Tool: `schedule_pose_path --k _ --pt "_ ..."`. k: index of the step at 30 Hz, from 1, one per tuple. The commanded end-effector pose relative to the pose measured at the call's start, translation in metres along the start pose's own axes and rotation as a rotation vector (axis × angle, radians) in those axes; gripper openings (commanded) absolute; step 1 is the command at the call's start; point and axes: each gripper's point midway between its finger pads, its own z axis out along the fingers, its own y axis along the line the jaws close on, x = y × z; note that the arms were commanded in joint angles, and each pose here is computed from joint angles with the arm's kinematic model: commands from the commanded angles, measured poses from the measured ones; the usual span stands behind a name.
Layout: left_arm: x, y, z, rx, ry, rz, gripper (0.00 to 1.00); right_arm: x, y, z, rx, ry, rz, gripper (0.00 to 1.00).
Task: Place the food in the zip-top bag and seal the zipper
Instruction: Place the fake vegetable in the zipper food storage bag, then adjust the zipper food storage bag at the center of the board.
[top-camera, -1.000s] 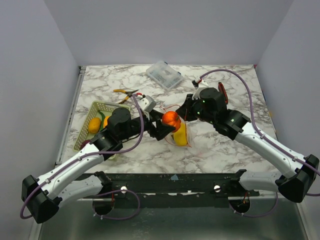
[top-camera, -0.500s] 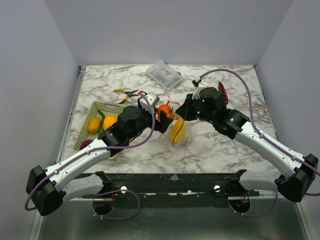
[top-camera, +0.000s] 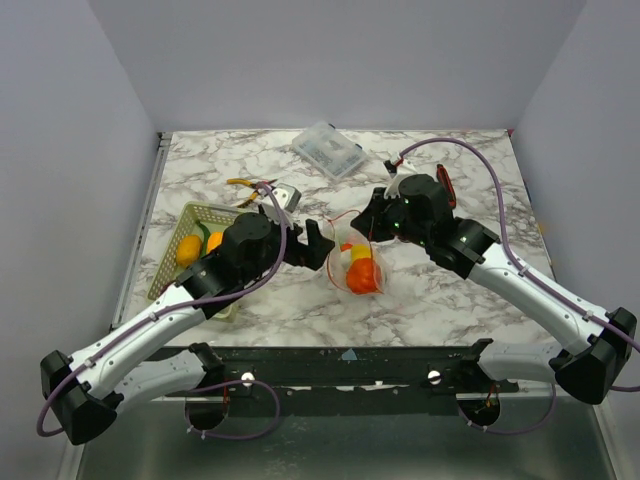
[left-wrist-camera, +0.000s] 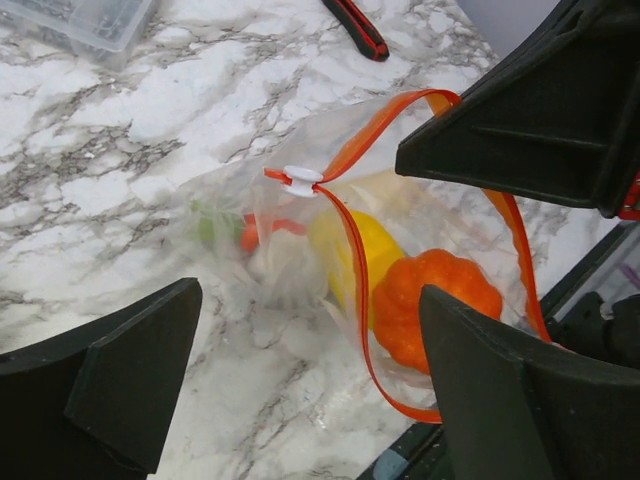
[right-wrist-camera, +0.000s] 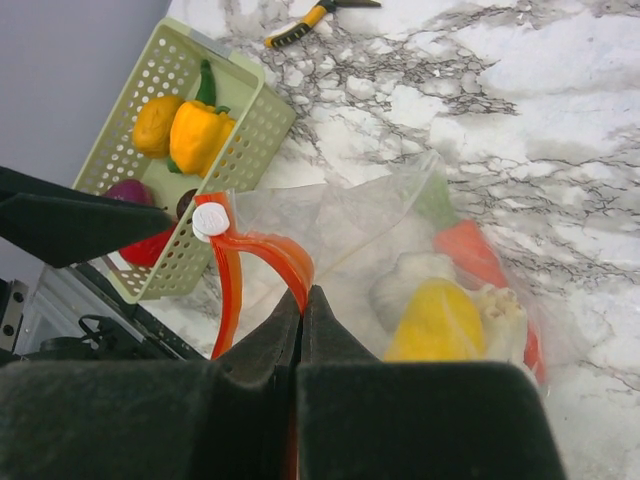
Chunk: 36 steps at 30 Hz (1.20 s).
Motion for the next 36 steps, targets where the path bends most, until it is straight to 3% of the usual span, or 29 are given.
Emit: schedule_pose_path --k 1,3,5,10,12,15,18,21,25,29,36 --pt "0.026 -0.009 -0.011 0.04 0.084 -0.137 0.84 -0.011 0.011 -0.002 -0.035 -0.036 0.01 0.0" --pt "0.042 -0.025 -0.012 0.126 0.147 -0.203 0.8 -0.012 0.012 -0.002 -0.04 -0.036 0.011 0.0" --pt "0.052 -0.037 -0.011 0.186 0.191 -0.254 0.83 -0.013 0.013 -0.003 -0.042 -0.038 0.011 0.0" --pt "0.069 -0.04 -0.007 0.203 0.25 -0.293 0.79 -0.014 0.012 -0.006 -0.041 -0.047 0.01 0.0" --pt "0.075 -0.039 -0.004 0.195 0.274 -0.293 0.68 -0.015 0.012 -0.007 -0.039 -0.045 0.009 0.0" --pt "0.077 -0.039 -0.001 0.195 0.295 -0.285 0.44 -0.014 0.012 -0.008 -0.039 -0.046 0.011 0.0" --pt "0.071 -0.052 -0.004 0.259 0.31 -0.278 0.19 -0.016 0.007 -0.009 -0.01 -0.052 0.006 0.0" --pt "0.059 -0.074 -0.015 0.371 0.323 -0.31 0.02 -0.024 -0.012 -0.014 0.116 -0.056 -0.032 0.0" --pt "0.033 -0.11 -0.038 0.54 0.341 -0.424 0.0 -0.052 -0.02 -0.034 0.249 -0.041 -0.078 0.0" --pt "0.031 -0.113 -0.044 0.5 0.389 -0.579 0.0 -0.081 -0.008 -0.042 0.221 -0.12 -0.1 0.0" --pt "0.058 -0.104 -0.029 0.427 0.476 -0.771 0.0 -0.054 -0.031 0.032 0.337 0.034 -0.18 0.0"
